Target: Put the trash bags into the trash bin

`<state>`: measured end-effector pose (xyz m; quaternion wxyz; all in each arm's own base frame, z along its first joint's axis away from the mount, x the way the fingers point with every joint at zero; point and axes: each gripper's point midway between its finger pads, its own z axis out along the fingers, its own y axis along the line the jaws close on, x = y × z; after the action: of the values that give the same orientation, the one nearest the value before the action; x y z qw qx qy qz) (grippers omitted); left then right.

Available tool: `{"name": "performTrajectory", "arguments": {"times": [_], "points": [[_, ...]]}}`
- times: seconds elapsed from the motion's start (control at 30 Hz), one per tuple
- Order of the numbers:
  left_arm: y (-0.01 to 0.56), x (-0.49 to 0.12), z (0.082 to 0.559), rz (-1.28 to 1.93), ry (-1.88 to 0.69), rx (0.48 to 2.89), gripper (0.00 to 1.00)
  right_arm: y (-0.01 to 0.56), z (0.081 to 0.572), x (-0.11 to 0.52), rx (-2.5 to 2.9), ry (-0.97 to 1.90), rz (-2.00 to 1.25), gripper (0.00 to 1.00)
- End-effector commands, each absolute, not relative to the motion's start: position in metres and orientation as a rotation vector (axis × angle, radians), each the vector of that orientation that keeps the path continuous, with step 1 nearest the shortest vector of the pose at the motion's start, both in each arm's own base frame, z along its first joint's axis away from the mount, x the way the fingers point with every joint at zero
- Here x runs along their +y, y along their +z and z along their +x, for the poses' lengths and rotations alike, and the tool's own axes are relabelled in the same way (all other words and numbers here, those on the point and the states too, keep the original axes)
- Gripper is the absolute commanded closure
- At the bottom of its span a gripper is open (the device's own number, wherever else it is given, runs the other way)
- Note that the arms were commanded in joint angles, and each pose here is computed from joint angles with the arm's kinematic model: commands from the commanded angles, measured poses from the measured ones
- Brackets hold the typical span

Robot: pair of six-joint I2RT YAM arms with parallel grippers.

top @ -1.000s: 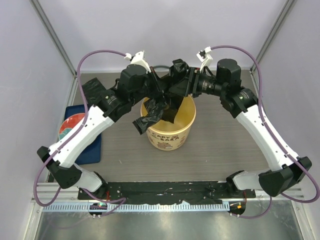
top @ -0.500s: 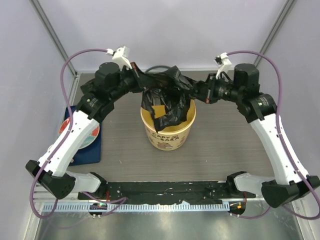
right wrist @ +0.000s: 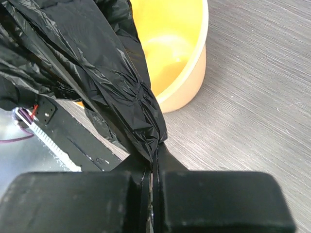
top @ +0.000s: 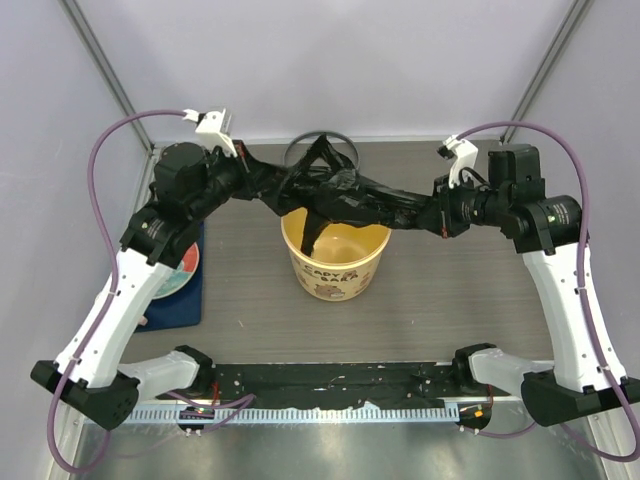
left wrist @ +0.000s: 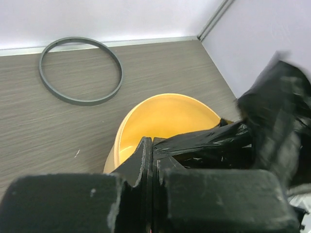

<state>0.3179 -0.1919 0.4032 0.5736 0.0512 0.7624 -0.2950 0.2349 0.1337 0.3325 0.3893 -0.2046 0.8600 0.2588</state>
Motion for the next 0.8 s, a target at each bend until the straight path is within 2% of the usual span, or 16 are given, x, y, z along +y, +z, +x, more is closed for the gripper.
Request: {"name": "performTrajectory", "arguments": {"times": [0.0, 0.13, 0.2, 0.23, 0.27, 0.3, 0.37, 0.53, 0.77], "points": [[0.41, -0.169, 0.31, 0.16, -0.601, 1.735, 1.0, 0.323, 0.215, 0.11, 2.229, 0.522, -0.587, 0.99], [0.395, -0.162, 0.308, 0.175, -0.557, 1.772, 1.0, 0.311, 0.211, 0.1, 2.251, 0.45, -0.65, 0.99], [0.39, -0.182, 0.296, 0.301, -0.676, 1.771, 1.0, 0.304, 0.2, 0.105, 2.268, 0.508, -0.716, 0.96], [0.399, -0.194, 0.288, 0.373, -0.753, 1.723, 1.0, 0.304, 0.198, 0.109, 2.25, 0.537, -0.767, 0.85], [0.402, -0.208, 0.279, 0.424, -0.837, 1.702, 1.0, 0.308, 0.196, 0.114, 2.231, 0.568, -0.792, 0.52], [0.399, -0.225, 0.265, 0.521, -0.937, 1.69, 1.0, 0.312, 0.195, 0.122, 2.208, 0.634, -0.805, 0.41], [0.395, -0.238, 0.258, 0.602, -0.97, 1.676, 1.0, 0.324, 0.199, 0.125, 2.161, 0.63, -0.838, 0.24], [0.384, -0.258, 0.249, 0.754, -1.071, 1.66, 1.0, 0.36, 0.21, 0.129, 1.996, 0.586, -0.894, 0.21], [0.385, -0.264, 0.256, 0.772, -1.088, 1.645, 1.0, 0.393, 0.206, 0.149, 1.854, 0.7, -0.963, 0.21]]}}
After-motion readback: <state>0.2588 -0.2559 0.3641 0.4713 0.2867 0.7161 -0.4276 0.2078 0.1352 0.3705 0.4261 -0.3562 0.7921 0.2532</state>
